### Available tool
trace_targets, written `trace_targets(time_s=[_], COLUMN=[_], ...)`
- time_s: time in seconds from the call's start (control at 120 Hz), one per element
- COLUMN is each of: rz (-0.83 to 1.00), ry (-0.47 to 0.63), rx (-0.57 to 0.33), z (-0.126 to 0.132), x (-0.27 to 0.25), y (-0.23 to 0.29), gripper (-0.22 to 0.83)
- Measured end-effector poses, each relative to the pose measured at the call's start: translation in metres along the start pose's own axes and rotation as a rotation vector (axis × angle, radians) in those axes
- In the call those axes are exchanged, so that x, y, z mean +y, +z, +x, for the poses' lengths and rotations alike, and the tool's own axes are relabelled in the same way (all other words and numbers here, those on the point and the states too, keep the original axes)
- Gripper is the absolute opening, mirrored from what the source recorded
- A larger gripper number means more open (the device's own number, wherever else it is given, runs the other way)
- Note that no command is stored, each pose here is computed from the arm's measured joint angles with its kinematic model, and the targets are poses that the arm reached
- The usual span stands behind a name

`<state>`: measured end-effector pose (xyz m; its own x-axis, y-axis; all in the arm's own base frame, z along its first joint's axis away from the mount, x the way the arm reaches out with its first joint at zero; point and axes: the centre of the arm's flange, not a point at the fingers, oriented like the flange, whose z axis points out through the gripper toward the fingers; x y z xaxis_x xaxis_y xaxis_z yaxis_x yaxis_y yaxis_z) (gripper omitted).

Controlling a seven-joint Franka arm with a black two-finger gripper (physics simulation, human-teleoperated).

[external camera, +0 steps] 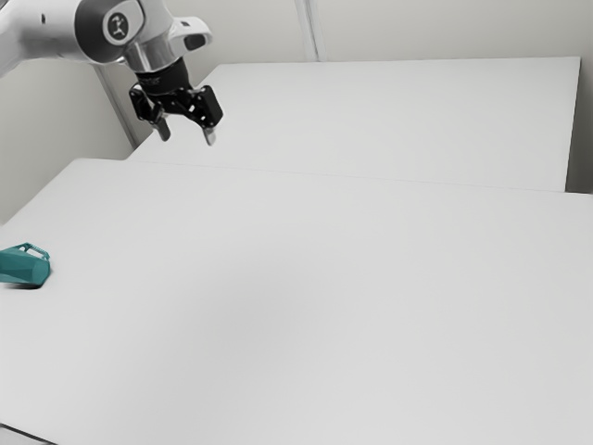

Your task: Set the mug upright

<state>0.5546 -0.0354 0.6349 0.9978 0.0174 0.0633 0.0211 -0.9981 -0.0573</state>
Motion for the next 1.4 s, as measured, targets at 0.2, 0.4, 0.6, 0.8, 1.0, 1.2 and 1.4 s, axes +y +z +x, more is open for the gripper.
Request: trace_targets(time_s=[0.2, 0.4, 0.6, 0.8, 1.0, 1.2, 1.4], rz=[-0.042, -0.088, -0.16, -0.212, -0.259, -0.276, -0.31], ry=[-0.073, -0.17, -0.136, -0.049, 0.016, -0.006, 0.018], rx=[-0.057, -0.081, -0.048, -0.019, -0.002, 0.001, -0.005], z=[-0.014, -0.016, -0.022, -0.025, -0.031, -0.059, -0.078], x=[-0.027, -0.109, -0.171, -0.216, -0.263, -0.336, -0.378], y=[0.019, 0.051, 0.069, 0.092, 0.12, 0.148, 0.175], gripper=[0.61, 0.62, 0.62, 0.62, 0.61, 0.62, 0.61])
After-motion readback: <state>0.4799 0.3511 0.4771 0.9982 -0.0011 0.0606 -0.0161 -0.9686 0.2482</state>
